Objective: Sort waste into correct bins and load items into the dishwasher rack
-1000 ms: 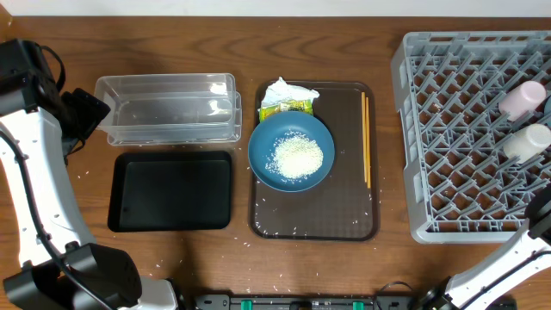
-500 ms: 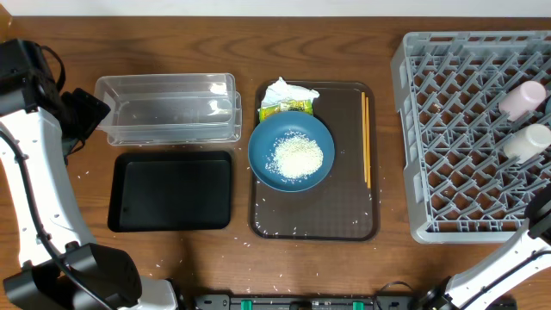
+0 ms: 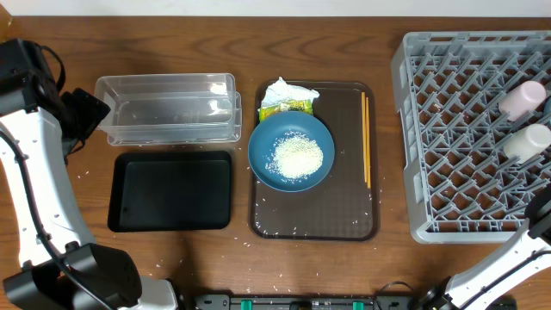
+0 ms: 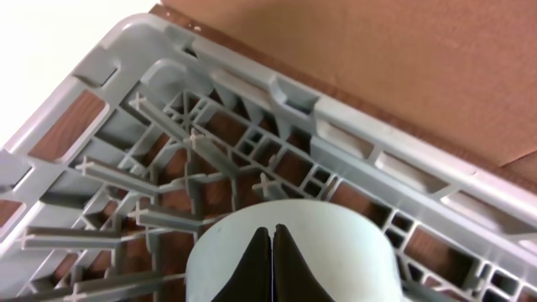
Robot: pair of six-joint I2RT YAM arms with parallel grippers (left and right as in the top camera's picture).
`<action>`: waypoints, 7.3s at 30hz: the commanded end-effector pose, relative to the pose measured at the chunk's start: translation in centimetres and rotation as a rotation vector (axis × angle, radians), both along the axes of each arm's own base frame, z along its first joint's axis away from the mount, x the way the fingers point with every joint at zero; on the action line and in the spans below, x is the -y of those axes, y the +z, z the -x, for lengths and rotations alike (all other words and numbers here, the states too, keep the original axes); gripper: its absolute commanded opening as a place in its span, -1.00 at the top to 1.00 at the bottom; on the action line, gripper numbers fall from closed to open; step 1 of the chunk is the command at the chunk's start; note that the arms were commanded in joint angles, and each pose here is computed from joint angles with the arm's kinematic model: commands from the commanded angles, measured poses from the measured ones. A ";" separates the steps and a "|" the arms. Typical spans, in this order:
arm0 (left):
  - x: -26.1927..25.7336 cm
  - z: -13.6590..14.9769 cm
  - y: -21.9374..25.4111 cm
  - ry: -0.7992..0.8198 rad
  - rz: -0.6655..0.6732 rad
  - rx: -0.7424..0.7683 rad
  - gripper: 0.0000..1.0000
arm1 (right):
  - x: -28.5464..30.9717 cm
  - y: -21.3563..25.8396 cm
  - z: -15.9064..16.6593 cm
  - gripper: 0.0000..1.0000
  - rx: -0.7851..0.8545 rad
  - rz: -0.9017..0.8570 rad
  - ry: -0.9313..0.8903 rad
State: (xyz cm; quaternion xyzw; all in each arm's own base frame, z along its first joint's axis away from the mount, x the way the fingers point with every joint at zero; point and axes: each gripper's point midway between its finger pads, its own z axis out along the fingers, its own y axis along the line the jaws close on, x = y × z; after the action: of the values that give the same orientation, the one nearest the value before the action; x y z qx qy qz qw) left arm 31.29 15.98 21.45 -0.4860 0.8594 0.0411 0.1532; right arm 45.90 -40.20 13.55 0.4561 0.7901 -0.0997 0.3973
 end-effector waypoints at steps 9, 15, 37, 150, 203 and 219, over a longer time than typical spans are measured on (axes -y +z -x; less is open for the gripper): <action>-0.2 0.1 0.9 0.014 -0.013 0.023 -0.96 | -10.5 10.4 -4.8 0.81 0.310 -0.135 0.462; -0.2 0.1 0.9 0.014 -0.013 0.023 -0.96 | -17.4 15.0 -5.6 0.76 0.314 -0.074 0.612; -0.2 0.1 0.9 0.013 -0.013 0.023 -0.96 | -46.2 6.6 -2.8 -0.63 -0.200 -0.230 1.074; -0.2 0.1 0.9 0.014 -0.013 0.023 -0.96 | -48.0 -1.8 -2.5 0.98 -0.551 -0.113 0.936; -0.2 0.1 0.9 0.014 -0.013 0.023 -0.96 | -47.8 2.4 -0.6 -0.51 -0.494 -0.254 1.162; -0.2 0.1 0.9 0.014 -0.013 0.023 -0.96 | -51.8 -6.4 2.4 0.10 -0.682 -0.207 0.960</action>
State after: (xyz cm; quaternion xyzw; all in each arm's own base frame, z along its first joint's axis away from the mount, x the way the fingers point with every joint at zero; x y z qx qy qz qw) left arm 31.29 15.98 21.45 -0.4860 0.8594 0.0413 0.1532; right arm 43.81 12.62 8.15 -0.0197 0.9952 0.0518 0.0810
